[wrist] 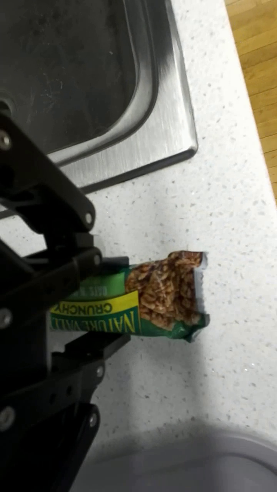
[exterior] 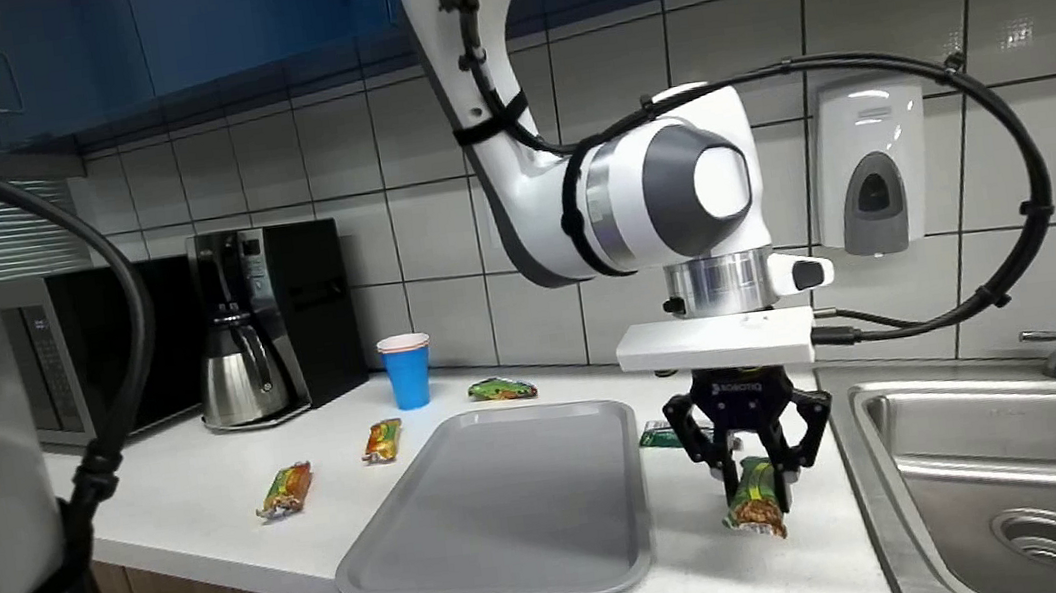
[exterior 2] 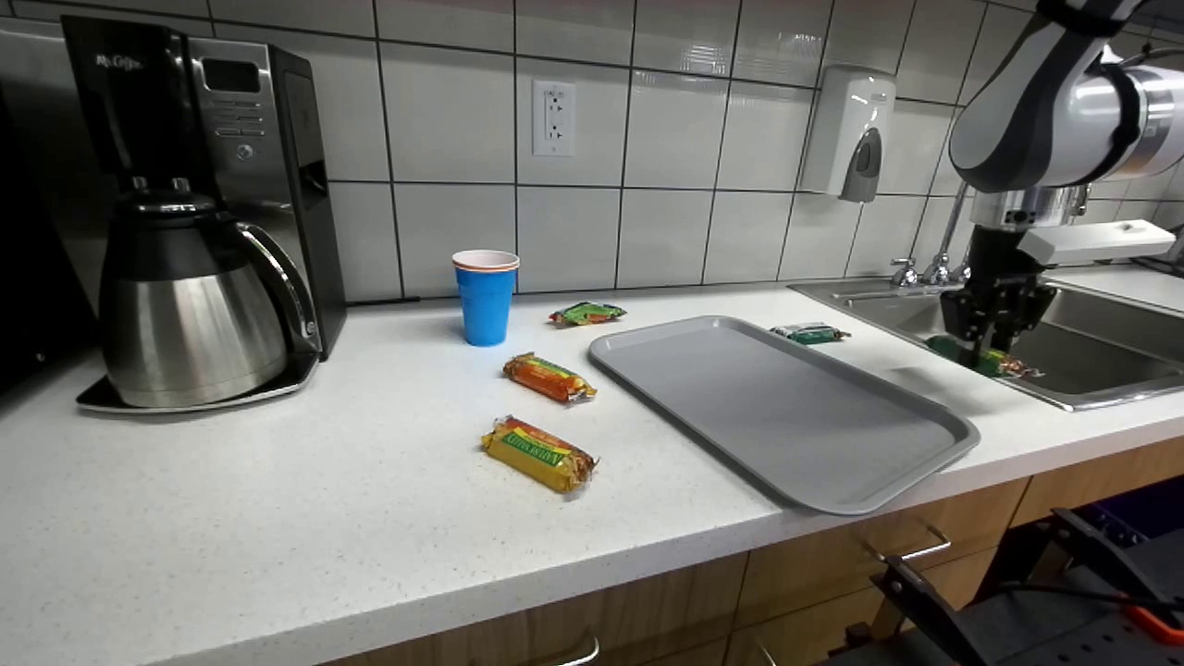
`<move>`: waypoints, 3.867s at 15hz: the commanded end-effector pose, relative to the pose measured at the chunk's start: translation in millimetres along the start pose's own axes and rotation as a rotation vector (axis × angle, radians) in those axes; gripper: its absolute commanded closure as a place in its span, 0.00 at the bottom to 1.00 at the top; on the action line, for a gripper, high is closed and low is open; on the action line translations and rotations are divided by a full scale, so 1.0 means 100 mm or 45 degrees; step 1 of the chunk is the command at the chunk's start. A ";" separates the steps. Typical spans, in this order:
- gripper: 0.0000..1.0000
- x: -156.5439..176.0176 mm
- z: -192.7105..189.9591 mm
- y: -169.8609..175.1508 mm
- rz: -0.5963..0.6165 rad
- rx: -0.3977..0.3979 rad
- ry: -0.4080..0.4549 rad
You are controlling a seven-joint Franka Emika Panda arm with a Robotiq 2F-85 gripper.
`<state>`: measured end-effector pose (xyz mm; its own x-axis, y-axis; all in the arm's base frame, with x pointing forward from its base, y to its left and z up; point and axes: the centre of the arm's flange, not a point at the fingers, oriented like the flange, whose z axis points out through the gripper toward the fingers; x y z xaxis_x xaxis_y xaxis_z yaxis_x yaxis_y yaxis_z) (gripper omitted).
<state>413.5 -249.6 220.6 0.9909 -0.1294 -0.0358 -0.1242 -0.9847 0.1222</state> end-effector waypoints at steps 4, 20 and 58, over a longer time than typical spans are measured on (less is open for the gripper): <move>0.84 -0.28 -0.17 -0.37 -0.148 -0.006 0.011; 0.84 -0.21 -0.16 -1.17 -0.368 0.025 0.000; 0.00 0.08 -0.24 -1.38 -0.322 0.052 0.035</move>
<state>439.7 -111.9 227.1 0.9917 0.1240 -0.0329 0.1261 -0.9893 0.0728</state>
